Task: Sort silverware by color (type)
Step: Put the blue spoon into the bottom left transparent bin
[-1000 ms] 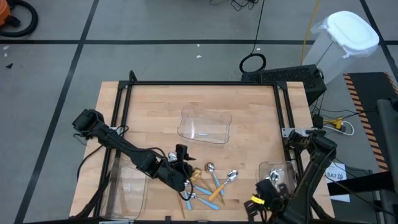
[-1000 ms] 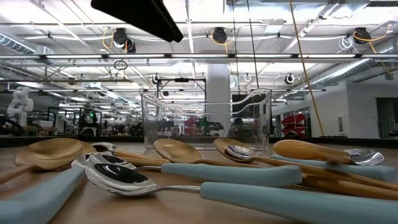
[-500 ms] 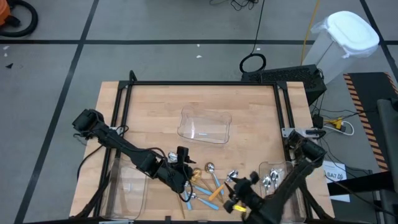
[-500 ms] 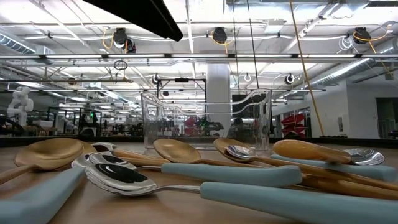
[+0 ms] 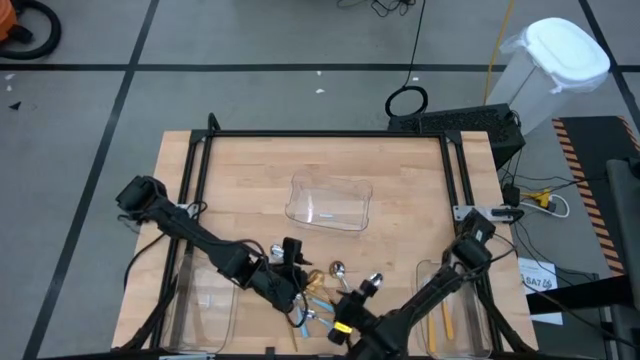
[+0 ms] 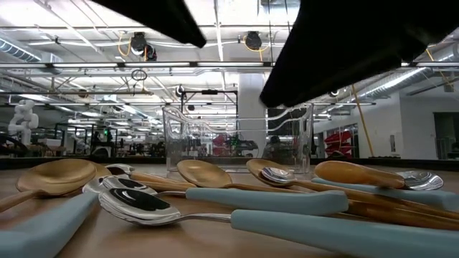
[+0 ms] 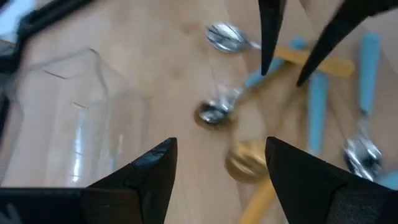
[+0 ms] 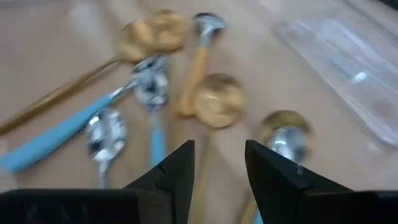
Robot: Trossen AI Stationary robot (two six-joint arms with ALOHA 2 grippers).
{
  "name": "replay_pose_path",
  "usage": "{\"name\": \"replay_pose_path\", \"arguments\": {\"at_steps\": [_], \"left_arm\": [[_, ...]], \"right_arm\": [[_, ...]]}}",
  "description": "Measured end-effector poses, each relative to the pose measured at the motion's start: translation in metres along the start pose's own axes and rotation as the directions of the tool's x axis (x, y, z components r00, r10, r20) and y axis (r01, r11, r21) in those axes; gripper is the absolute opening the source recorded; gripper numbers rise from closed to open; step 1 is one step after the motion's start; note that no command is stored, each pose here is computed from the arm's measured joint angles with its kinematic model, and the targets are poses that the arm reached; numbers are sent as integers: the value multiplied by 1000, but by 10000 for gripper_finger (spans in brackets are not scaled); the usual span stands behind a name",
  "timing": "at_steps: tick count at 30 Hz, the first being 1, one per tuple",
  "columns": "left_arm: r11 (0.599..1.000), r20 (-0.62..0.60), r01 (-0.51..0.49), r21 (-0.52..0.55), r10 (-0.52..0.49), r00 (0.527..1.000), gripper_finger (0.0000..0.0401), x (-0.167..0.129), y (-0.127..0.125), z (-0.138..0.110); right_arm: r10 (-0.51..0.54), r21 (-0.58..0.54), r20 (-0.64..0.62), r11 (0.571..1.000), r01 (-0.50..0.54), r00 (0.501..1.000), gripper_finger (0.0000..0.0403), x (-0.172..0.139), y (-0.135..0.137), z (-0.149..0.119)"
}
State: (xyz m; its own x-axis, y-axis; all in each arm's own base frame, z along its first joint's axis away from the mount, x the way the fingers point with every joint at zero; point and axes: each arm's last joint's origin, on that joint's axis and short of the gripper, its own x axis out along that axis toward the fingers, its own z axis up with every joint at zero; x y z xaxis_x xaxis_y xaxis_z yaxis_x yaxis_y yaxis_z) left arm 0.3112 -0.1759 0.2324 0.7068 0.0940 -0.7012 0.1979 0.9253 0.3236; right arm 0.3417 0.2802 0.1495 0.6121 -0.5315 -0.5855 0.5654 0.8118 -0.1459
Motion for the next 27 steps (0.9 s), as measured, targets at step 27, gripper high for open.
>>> {"name": "replay_pose_path", "arguments": {"at_steps": [27], "left_arm": [[995,-111,88,56,-81,991,243,5,-50,-22]], "right_arm": [[216,-83,-35,972,-218,976,134,11,28,1]]}}
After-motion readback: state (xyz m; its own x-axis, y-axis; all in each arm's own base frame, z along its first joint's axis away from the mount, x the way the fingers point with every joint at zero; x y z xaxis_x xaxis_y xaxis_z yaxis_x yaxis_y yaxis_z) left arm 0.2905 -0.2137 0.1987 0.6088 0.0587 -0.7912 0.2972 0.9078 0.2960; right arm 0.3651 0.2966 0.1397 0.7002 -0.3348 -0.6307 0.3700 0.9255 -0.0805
